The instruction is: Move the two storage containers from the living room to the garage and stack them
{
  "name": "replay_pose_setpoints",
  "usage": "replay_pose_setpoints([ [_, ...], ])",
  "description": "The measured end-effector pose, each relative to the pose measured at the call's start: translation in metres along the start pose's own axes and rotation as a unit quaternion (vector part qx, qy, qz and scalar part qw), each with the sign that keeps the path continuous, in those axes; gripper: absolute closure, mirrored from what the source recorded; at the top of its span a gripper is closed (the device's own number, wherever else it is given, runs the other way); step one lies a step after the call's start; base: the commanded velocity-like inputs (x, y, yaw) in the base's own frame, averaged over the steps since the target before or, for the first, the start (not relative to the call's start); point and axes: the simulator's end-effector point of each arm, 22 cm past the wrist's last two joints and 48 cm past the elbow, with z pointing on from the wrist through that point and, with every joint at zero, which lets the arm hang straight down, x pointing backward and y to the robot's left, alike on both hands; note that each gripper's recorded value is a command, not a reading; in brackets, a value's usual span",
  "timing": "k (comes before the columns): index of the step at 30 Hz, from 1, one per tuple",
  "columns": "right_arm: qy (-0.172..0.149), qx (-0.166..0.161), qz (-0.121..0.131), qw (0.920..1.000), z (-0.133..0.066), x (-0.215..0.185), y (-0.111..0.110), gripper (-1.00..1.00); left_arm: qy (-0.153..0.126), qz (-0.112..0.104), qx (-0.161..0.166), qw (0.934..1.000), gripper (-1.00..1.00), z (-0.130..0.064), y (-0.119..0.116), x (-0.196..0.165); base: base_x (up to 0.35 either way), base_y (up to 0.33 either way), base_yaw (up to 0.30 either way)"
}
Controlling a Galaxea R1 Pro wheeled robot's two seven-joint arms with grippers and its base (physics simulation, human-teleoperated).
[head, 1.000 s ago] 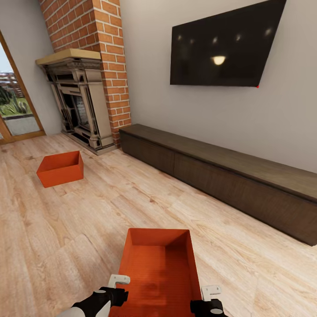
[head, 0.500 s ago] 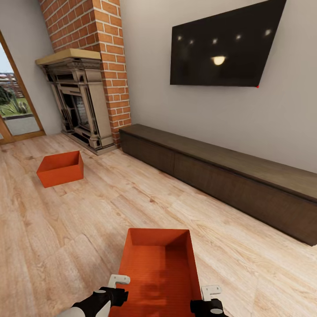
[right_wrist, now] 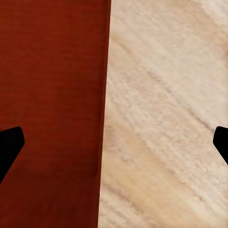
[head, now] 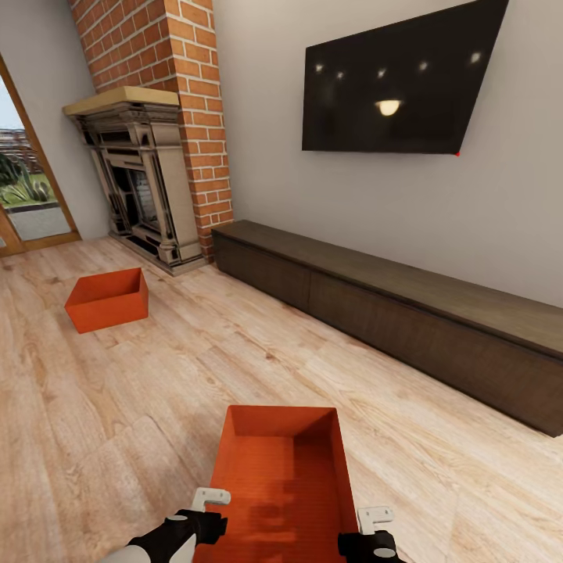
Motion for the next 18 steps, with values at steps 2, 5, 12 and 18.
replay_pose_setpoints([
  [2,0.000,0.000,0.000,1.0000,0.000,0.000,0.000,-1.00,0.002,-0.001,-0.003,1.0000,-1.00,0.000,0.005,0.002,0.000,0.000,0.000],
  [5,0.000,0.000,-0.001,1.0000,0.000,0.000,0.000,-1.00,0.012,-0.003,-0.011,0.9999,-1.00,0.000,0.017,0.012,0.000,0.000,0.000],
  [12,-0.001,0.001,0.000,1.0000,0.000,-0.001,-0.001,-1.00,0.023,-0.022,-0.017,0.9994,-1.00,0.000,0.029,0.022,0.000,0.000,0.000],
  [18,-0.002,0.000,0.000,1.0000,0.000,-0.001,0.000,-1.00,0.023,-0.032,-0.022,0.9990,-1.00,0.000,0.037,0.024,0.000,0.000,0.000],
])
